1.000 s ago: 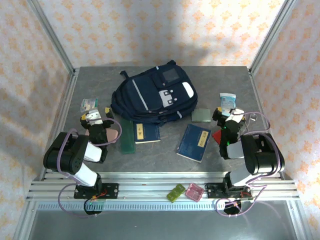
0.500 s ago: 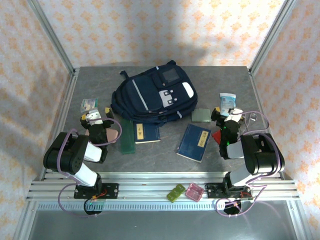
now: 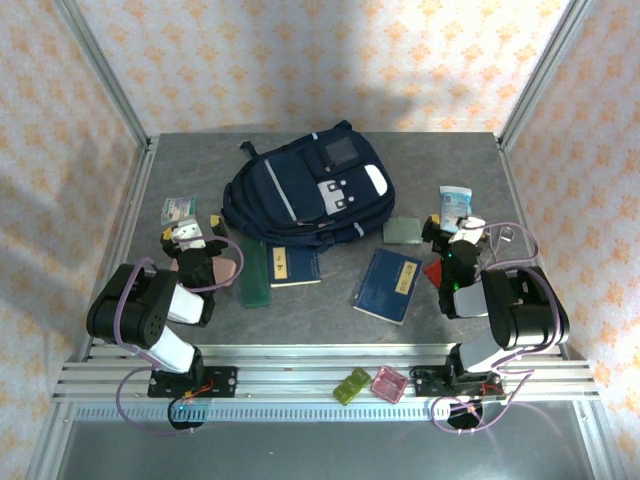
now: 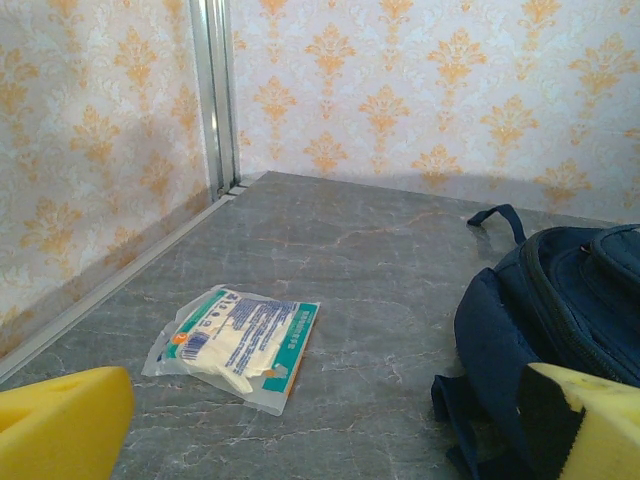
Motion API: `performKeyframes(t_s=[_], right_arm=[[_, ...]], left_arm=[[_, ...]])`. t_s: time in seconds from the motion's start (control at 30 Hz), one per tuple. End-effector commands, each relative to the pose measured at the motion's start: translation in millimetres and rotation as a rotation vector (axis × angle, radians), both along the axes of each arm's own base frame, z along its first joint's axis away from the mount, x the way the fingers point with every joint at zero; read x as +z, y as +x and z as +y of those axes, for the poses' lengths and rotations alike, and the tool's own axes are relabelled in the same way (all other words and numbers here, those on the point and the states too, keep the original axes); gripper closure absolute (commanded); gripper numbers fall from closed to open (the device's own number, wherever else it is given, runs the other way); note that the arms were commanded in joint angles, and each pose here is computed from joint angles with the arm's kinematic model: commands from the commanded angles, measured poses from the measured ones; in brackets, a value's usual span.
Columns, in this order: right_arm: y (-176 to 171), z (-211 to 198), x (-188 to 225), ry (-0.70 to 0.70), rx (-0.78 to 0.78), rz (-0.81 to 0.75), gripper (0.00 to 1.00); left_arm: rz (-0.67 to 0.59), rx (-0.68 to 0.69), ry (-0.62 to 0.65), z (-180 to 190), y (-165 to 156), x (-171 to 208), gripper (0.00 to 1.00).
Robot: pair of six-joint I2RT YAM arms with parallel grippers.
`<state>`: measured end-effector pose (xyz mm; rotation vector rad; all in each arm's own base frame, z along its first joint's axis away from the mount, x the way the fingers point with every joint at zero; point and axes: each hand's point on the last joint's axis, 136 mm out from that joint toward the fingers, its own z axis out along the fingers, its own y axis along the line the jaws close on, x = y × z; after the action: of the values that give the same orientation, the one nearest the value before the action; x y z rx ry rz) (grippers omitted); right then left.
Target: Pack the student bag
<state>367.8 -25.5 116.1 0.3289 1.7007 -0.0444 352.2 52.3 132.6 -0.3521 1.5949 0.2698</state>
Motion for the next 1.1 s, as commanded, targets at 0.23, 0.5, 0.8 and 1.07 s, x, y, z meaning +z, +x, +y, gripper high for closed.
performKeyframes(t_s=[0.23, 0.5, 0.8, 1.07], right_arm=[[13, -7, 21, -0.008, -0.043, 0.019, 0.0], [17, -2, 124, 0.264, -0.042, -0.134, 0.0], [45, 94, 72, 0.779, 0.277, 0.261, 0.49], [44, 159, 8, 0.84, 0.382, 0.514, 0.4]], left_arm=[[-0.012, 0.027, -0.027, 5, 4, 12, 0.01], [0.043, 0.08, -0.139, -3, 34, 68, 0.01], [0.2, -0.274, -0.655, -83, 47, 37, 0.67], [0.388, -0.377, -0.731, -150, 31, -13, 0.47]])
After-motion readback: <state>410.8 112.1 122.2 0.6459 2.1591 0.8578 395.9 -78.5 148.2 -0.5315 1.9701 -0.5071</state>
